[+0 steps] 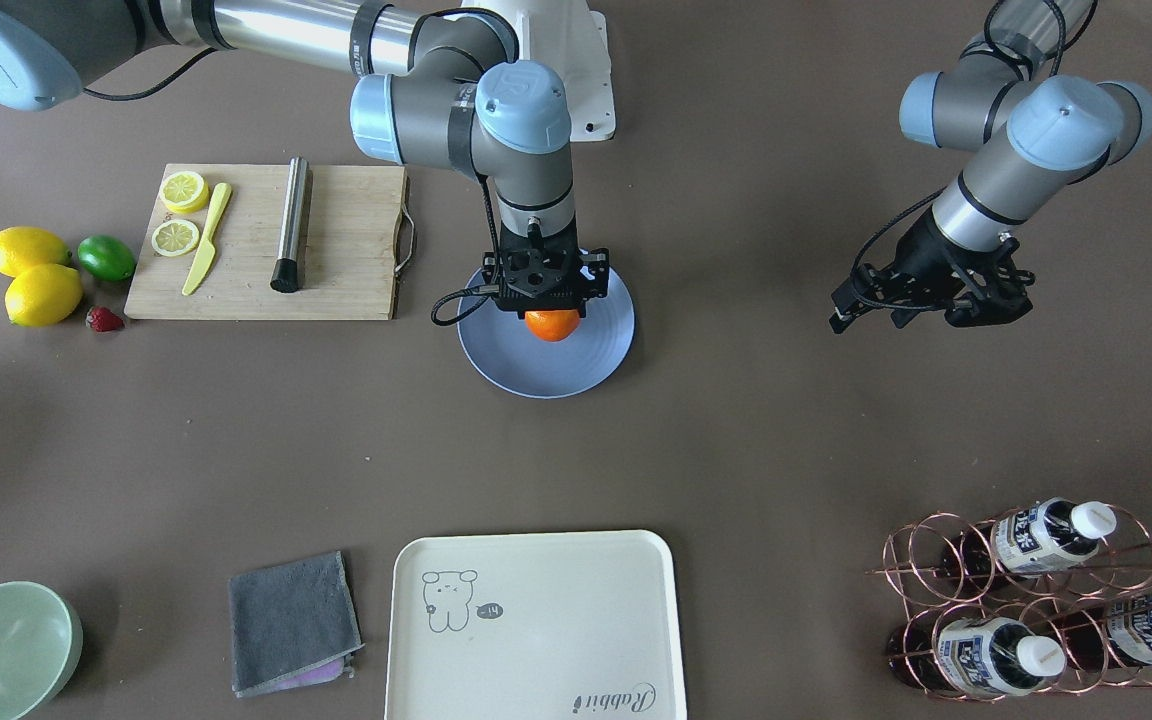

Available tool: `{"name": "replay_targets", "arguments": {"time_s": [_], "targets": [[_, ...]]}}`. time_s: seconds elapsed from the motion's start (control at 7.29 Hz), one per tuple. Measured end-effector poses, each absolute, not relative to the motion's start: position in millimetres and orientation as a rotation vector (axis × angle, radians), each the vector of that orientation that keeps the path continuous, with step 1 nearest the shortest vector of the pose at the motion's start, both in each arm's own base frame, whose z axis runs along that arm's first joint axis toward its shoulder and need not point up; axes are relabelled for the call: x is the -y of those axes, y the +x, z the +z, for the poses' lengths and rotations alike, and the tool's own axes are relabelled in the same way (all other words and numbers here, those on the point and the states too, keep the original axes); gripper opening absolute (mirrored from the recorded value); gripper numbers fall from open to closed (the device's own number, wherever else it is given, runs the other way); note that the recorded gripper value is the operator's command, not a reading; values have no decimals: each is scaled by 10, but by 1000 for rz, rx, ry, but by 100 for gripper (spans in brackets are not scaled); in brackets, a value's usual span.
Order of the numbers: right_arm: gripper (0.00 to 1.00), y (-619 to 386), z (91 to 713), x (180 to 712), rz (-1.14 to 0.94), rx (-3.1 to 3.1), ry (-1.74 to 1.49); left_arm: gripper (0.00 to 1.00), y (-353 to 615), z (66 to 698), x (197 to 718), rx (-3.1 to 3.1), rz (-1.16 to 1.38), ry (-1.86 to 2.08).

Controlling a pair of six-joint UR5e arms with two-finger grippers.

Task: Pick orange to plate
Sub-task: 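Lower the orange onto the blue plate with the right gripper while the left arm withdraws, then open the right gripper and raise it away from the plate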

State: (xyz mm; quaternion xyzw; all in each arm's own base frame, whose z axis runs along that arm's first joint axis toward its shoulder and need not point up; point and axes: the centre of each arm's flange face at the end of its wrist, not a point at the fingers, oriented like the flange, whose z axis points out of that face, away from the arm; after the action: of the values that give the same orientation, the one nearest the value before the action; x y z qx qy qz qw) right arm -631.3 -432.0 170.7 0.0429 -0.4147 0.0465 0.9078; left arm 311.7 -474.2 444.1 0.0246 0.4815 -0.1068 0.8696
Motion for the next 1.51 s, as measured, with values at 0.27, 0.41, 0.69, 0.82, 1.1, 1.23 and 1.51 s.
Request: {"name": "replay_targets", "arguments": {"time_s": [0.27, 0.41, 0.69, 0.82, 1.1, 1.23, 1.51], "targets": [[0, -6317, 1818, 4312, 92, 843, 84, 97, 3125, 4436, 4746, -1006, -225, 50], [11, -6326, 1850, 4297, 90, 840, 81, 97, 3129, 4435, 4746, -1006, -226, 50], [99, -6360, 1871, 4246, 84, 838, 76, 97, 3132, 4440, 4747, -1006, -227, 48], [99, -6393, 1887, 4193, 78, 836, 72, 97, 3133, 4450, 4749, -1005, -227, 48], [99, -6352, 1856, 4154, 75, 847, 74, 97, 3124, 4468, 4753, -1002, -229, 47], [99, -6125, 1868, 4220, 86, 864, 81, 97, 3053, 4477, 4786, -1001, -239, 49], [99, -4882, 2294, 4662, 64, 891, 103, 97, 2492, 4676, 4952, -992, -271, 59]]}}
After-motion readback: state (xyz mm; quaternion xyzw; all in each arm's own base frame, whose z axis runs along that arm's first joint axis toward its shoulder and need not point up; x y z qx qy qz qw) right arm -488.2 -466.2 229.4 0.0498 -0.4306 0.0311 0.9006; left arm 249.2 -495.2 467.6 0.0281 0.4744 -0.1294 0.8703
